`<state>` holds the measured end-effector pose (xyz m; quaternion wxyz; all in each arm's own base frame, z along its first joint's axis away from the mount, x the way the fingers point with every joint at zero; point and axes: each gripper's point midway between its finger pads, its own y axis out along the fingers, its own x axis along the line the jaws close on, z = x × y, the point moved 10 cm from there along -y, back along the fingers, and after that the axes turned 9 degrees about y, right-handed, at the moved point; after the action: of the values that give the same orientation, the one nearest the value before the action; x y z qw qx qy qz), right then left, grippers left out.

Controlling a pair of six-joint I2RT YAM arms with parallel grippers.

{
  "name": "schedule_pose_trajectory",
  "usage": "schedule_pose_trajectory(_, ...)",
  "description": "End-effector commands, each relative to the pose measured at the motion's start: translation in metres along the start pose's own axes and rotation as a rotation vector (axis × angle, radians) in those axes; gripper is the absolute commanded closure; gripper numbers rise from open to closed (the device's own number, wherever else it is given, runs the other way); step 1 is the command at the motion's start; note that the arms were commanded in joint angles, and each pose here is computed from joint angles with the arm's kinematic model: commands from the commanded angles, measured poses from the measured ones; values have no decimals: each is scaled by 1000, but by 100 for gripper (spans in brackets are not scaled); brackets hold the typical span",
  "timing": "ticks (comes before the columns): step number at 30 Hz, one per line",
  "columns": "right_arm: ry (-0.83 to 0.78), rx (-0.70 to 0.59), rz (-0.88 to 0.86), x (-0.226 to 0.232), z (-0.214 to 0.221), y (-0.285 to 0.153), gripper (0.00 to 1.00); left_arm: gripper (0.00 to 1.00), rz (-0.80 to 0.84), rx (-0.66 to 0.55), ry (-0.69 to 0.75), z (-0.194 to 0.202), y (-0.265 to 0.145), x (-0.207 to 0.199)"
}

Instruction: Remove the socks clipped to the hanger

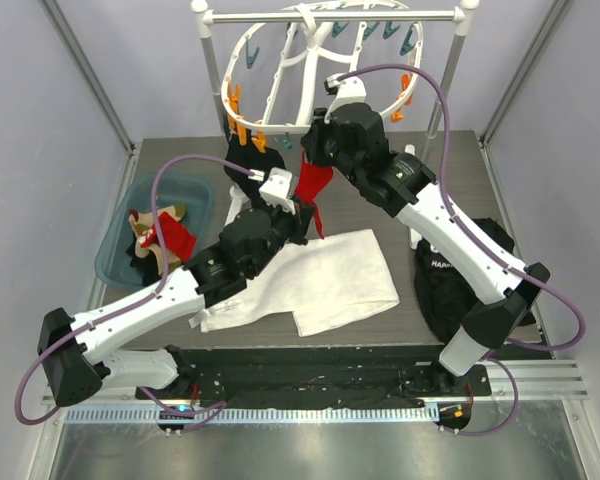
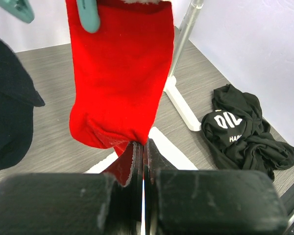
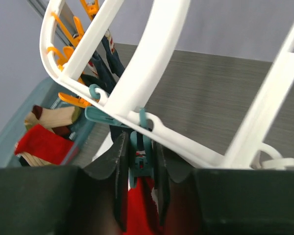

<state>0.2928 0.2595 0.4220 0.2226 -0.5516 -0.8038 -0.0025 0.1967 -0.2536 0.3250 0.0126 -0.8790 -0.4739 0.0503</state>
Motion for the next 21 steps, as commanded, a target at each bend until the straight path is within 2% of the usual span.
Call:
schedule_pose_trajectory(1,39,-114,-7,7,-24,-9,84,100,-11,-58,-13,-12,-6,2)
schedule_pose_trajectory(4,42,-129,-7,5,-25,-11,96,100,-34,-52,-8,-7,-6,4)
schedule_pose_trajectory(8,46,-145,0,4,-26,-13,99,100,-48,-36,-6,1,-8,6)
schedule_pose_trajectory(17,53,-157,4,3,-27,-15,99,100,-105,-22,1,5,-10,12)
schedule_pose_trajectory(21,42,-155,18,-2,-23,-17,86,100,-241,1,26,5,-17,30)
